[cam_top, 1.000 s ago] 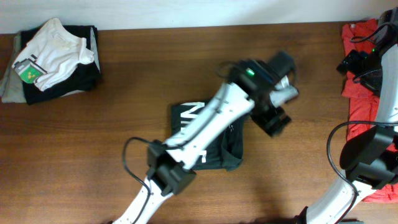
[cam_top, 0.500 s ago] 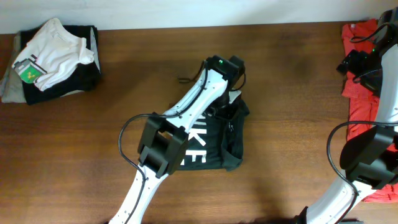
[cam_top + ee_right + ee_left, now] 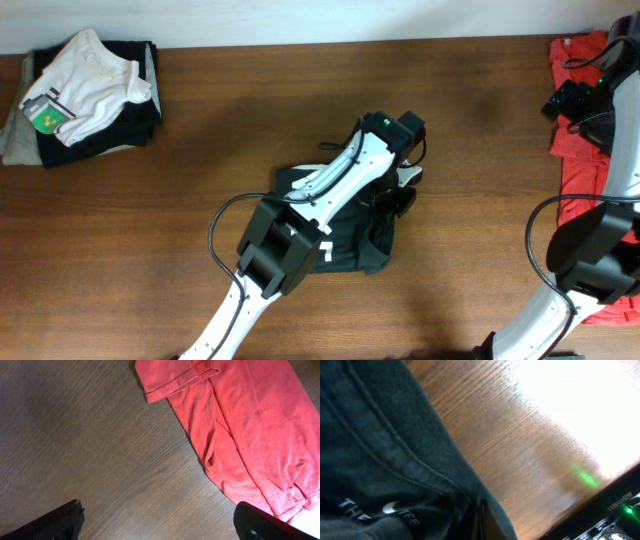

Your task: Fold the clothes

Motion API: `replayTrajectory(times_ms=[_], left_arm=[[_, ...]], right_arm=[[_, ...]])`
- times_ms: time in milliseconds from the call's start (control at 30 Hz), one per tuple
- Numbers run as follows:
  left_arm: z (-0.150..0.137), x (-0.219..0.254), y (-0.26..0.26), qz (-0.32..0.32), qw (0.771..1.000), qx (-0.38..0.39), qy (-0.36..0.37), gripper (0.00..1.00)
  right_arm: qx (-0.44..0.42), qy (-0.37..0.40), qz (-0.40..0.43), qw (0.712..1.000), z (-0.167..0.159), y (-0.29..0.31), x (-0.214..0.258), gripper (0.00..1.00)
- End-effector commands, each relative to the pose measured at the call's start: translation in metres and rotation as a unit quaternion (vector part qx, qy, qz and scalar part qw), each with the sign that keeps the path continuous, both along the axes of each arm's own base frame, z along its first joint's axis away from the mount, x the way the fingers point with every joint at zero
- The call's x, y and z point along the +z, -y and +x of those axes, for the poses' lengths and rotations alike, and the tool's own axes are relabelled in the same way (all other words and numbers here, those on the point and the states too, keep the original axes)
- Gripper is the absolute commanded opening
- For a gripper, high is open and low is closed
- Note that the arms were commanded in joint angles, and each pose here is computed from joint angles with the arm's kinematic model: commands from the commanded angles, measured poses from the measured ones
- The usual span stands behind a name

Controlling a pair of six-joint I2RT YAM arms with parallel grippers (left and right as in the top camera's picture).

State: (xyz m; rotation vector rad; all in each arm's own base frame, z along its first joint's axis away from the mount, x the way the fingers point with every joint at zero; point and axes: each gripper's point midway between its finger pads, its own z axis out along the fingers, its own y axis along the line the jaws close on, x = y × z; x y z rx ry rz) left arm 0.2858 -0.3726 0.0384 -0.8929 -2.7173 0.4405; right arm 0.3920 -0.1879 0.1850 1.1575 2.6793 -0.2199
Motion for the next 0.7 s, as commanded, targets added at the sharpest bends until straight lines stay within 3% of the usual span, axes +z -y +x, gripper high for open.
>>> replayTrajectory(times_ms=[0, 133, 233, 300, 433, 667], left_arm=[[0.014, 0.037, 0.001, -0.005, 0.998, -0.022, 0.058, 0.00], [0.065, 0.122, -0.052, 0.031, 0.983, 0.049, 0.174, 0.01], [0.073, 0.126, -0.066, 0.005, 0.987, 0.080, 0.141, 0.01], [0.063, 0.106, -0.072, 0.022, 0.992, 0.081, 0.097, 0.00], [0.007, 0.065, -0.085, 0.053, 0.997, 0.056, -0.033, 0.00], [-0.028, 0.058, -0.074, 0.025, 0.995, 0.021, -0.098, 0.01]], right_arm=[[-0.004, 0.009, -0.010, 1.000, 0.000, 0.002, 0.009, 0.99], [-0.004, 0.009, -0.010, 1.000, 0.000, 0.002, 0.009, 0.99], [-0.004, 0.009, -0.010, 1.000, 0.000, 0.002, 0.009, 0.99], [-0.004, 0.009, -0.010, 1.000, 0.000, 0.002, 0.009, 0.99], [-0.004, 0.009, -0.010, 1.000, 0.000, 0.002, 0.009, 0.99], [-0.004, 0.009, -0.010, 1.000, 0.000, 0.002, 0.009, 0.99]])
